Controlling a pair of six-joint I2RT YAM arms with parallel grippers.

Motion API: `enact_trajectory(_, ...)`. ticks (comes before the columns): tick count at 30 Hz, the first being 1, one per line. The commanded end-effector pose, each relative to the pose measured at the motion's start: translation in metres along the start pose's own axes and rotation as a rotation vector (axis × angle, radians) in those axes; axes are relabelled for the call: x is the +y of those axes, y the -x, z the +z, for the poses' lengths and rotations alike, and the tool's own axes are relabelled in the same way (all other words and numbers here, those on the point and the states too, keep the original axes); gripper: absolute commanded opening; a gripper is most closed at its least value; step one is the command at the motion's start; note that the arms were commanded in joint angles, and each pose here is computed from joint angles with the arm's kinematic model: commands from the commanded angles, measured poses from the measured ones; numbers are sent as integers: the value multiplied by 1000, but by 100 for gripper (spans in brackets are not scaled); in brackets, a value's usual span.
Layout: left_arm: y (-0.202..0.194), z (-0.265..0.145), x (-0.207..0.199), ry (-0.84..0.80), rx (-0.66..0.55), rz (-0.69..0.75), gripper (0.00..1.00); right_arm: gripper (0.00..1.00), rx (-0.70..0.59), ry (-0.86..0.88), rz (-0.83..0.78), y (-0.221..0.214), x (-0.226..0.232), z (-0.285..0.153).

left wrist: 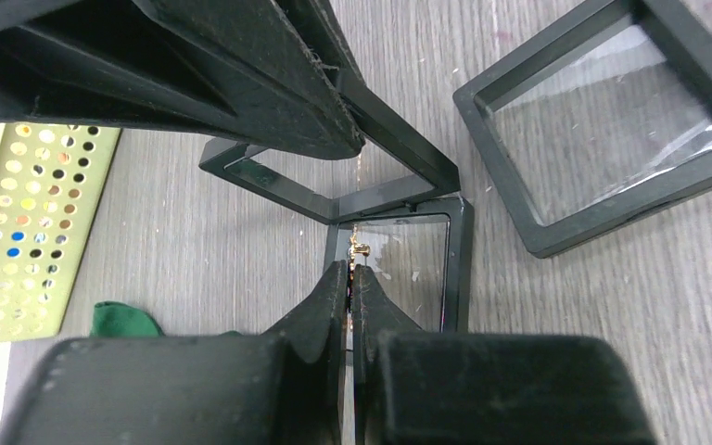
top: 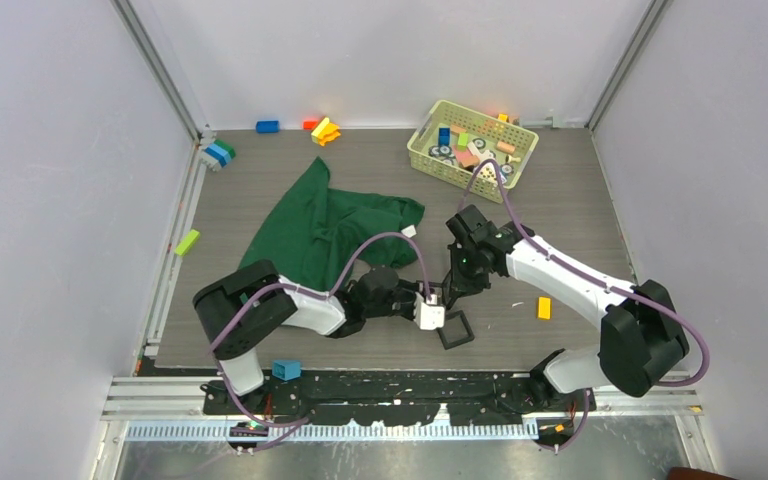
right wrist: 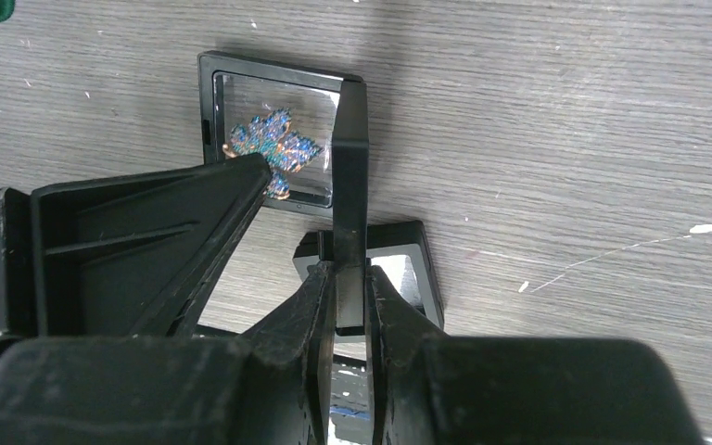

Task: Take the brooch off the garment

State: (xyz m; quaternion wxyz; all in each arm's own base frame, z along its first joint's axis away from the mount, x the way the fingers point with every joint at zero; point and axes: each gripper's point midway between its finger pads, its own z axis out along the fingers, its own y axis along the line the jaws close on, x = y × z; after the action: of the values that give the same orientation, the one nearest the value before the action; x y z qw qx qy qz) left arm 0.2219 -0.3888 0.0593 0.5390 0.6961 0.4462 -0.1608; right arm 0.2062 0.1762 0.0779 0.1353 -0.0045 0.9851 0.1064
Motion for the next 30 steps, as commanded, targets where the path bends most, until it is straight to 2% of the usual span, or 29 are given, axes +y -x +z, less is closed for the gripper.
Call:
enact_trajectory(1, 9, 8, 23, 85, -22, 25, 0, 1, -4, 18, -26, 5, 9, 1)
enact_trajectory(9, 6, 9, 26, 111, -3, 19, 0, 1, -8, 20, -23, 6, 10, 3)
enact_trajectory(16, 16, 3, 35, 168, -48, 18, 0, 1, -7, 24, -24, 5, 11, 3)
enact_trajectory(22, 15, 6, 29, 152, -49, 14, 0, 1, -5, 30, -21, 5, 12, 3)
enact_trajectory(30, 6, 10, 20, 128, 3, 41, 0, 1, -18, 15, -17, 8, 10, 2)
